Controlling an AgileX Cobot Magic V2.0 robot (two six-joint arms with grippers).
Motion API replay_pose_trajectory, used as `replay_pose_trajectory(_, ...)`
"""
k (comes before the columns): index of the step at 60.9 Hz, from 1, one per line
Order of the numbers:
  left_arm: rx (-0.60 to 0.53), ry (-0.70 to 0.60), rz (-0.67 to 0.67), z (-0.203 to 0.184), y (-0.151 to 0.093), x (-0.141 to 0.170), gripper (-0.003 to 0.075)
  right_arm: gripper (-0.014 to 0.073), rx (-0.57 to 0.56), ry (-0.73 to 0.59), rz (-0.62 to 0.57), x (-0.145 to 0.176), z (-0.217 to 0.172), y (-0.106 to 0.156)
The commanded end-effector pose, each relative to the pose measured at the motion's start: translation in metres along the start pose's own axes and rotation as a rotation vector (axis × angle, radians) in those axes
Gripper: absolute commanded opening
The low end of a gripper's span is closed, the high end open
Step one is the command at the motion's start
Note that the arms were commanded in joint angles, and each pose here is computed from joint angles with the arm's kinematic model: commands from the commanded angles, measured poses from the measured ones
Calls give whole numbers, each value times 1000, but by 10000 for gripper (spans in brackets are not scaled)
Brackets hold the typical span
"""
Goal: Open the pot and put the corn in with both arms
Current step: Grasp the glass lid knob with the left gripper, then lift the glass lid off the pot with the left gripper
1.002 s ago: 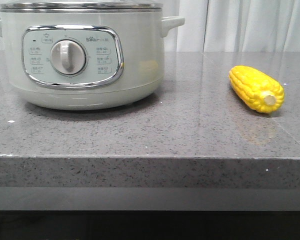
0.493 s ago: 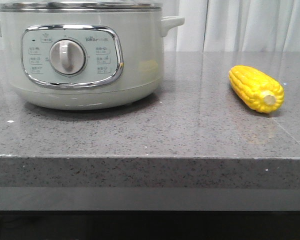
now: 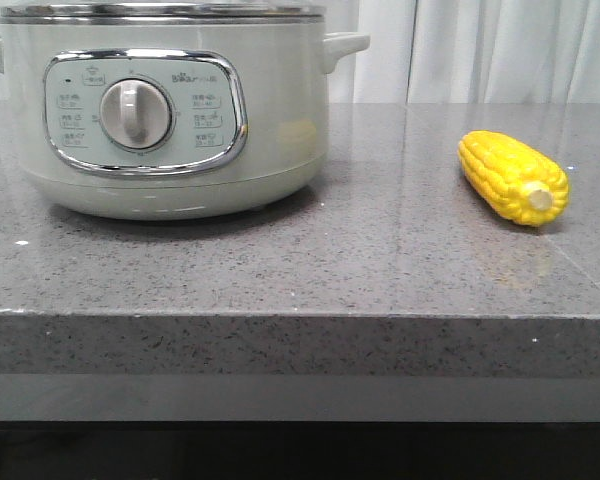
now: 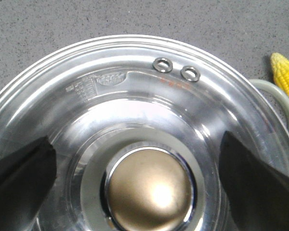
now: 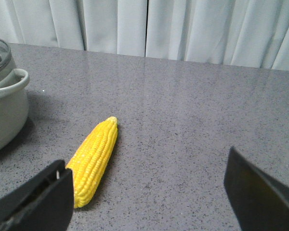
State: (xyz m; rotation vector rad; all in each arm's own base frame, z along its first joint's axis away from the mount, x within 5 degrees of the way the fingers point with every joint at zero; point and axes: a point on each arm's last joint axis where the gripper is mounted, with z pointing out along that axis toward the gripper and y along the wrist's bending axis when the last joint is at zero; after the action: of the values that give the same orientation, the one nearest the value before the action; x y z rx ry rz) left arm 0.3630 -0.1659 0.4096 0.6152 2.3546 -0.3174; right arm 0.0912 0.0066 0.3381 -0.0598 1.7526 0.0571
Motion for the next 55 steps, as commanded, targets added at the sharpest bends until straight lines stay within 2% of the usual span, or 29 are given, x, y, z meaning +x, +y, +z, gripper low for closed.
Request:
replay_pose_trajectory(1,5,-127,10,-30,-7,-12,606,645,20,-108,-7,-18,-2,-2)
replay_pose_trajectory(16,4,-120,11,-30,-7,-12,433,645,20,-107,-7,-18,-2,-2)
replay_pose_trajectory(37,-28,-101,30,-38,-5,-12,263,645,20,-107,-7,-18,-2,-2)
replay_pose_trajectory(46,-31,-154,37,-51,-6,-20,209,645,20,-107,-7,-18,-2,-2)
replay_pose_trajectory(55,-35,-206,43,-65,-7,-27,201,645,20,-107,-7,-18,-2,-2)
